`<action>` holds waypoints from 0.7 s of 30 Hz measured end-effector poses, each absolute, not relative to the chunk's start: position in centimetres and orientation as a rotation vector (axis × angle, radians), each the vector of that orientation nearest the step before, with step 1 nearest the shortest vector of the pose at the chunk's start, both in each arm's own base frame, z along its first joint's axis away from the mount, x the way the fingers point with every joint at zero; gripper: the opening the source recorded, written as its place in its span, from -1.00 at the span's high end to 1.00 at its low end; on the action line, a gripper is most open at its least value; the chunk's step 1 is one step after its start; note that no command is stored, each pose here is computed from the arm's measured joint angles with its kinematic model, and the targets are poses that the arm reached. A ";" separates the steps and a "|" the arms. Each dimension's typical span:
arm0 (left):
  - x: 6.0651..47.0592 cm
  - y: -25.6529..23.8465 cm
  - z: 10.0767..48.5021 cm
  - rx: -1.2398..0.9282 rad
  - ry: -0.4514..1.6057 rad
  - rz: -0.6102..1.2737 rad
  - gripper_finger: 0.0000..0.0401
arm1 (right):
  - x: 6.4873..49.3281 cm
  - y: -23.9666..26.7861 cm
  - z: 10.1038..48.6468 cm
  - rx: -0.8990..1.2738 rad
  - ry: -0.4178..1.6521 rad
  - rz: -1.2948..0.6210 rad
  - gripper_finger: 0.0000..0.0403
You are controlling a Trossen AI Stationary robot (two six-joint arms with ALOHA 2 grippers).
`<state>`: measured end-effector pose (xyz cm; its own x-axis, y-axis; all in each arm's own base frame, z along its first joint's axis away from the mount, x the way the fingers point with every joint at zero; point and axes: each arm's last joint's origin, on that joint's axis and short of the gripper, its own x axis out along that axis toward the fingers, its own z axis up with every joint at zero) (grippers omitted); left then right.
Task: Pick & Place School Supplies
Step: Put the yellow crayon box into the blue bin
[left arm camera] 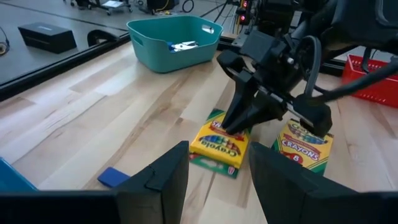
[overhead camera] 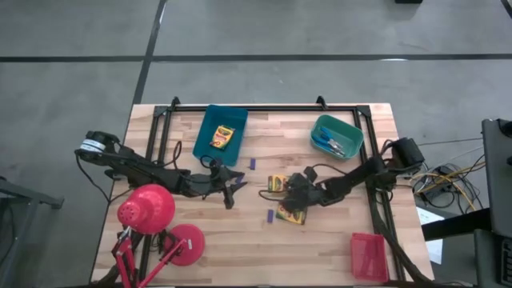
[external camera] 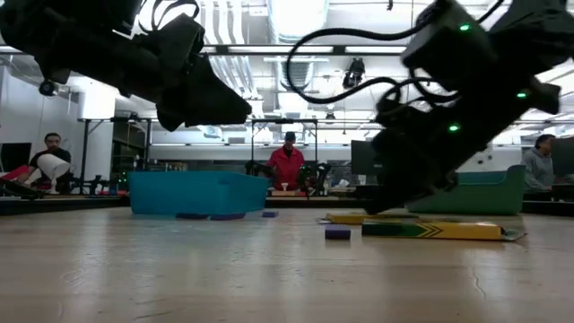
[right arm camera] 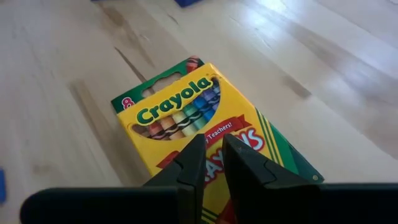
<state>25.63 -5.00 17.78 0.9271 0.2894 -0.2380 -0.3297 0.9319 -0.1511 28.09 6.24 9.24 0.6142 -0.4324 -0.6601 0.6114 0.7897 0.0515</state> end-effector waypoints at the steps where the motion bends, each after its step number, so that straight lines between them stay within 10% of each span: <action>1: 25.6 -5.0 17.7 -0.190 0.217 0.320 0.14 | 28.5 6.2 9.1 0.290 0.683 -0.609 0.74; 21: 25.6 -5.0 17.6 -0.191 0.230 0.324 0.14 | 31.8 6.3 11.0 0.273 0.652 -0.556 0.74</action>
